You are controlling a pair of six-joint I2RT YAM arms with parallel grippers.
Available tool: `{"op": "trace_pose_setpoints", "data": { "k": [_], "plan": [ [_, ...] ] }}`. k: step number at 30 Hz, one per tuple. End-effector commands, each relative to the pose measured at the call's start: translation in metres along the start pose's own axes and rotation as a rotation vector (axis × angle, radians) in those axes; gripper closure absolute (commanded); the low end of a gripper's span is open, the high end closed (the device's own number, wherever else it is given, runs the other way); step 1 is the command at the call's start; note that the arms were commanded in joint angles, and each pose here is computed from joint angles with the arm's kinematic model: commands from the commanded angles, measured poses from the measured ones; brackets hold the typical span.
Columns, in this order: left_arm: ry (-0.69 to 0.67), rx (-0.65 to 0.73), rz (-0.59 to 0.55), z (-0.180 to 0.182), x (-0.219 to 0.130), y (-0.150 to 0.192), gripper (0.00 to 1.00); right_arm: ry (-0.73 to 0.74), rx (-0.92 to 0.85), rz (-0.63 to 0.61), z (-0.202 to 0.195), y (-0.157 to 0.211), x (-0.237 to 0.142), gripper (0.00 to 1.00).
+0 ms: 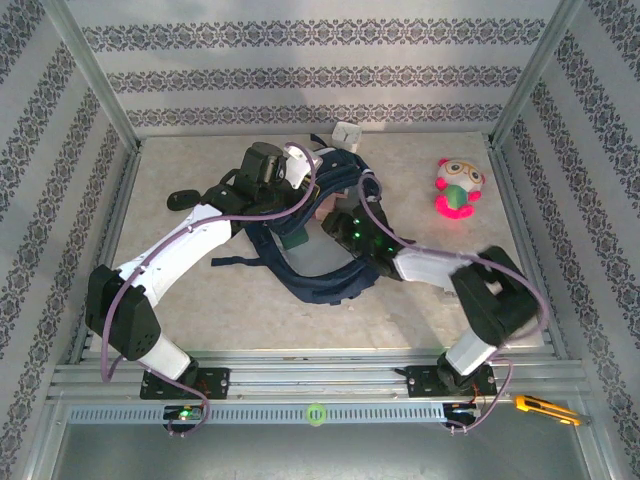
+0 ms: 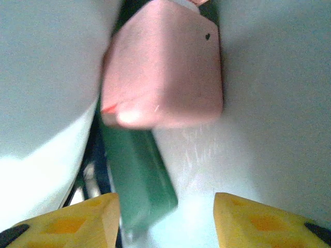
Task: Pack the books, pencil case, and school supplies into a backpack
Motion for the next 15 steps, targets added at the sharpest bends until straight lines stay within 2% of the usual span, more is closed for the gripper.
{"op": "trace_pose_setpoints", "data": {
  "k": [1,9,15],
  "plan": [
    [0.038,0.046,-0.148,-0.007,-0.024,-0.025,0.97,0.008,-0.104,-0.016,0.004,-0.001,-0.042,0.45],
    [0.123,0.068,-0.049,-0.008,-0.004,0.002,0.97,0.074,-0.272,-0.076,0.012,-0.022,-0.133,0.41],
    [0.266,0.145,0.103,-0.027,0.025,0.049,0.98,0.095,-0.327,-0.098,0.009,-0.032,-0.156,0.4]
  ]
}}
Point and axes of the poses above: each hand's point on the last joint's axis, 136 mm out from that joint toward the fingers, its own x axis out along the fingers, its own z axis along the line the jaws close on, y = z × x, the point moved 9 cm from there along -x, back along the fingers, and after that the axes turned 10 degrees about -x, right-handed, at the moved point
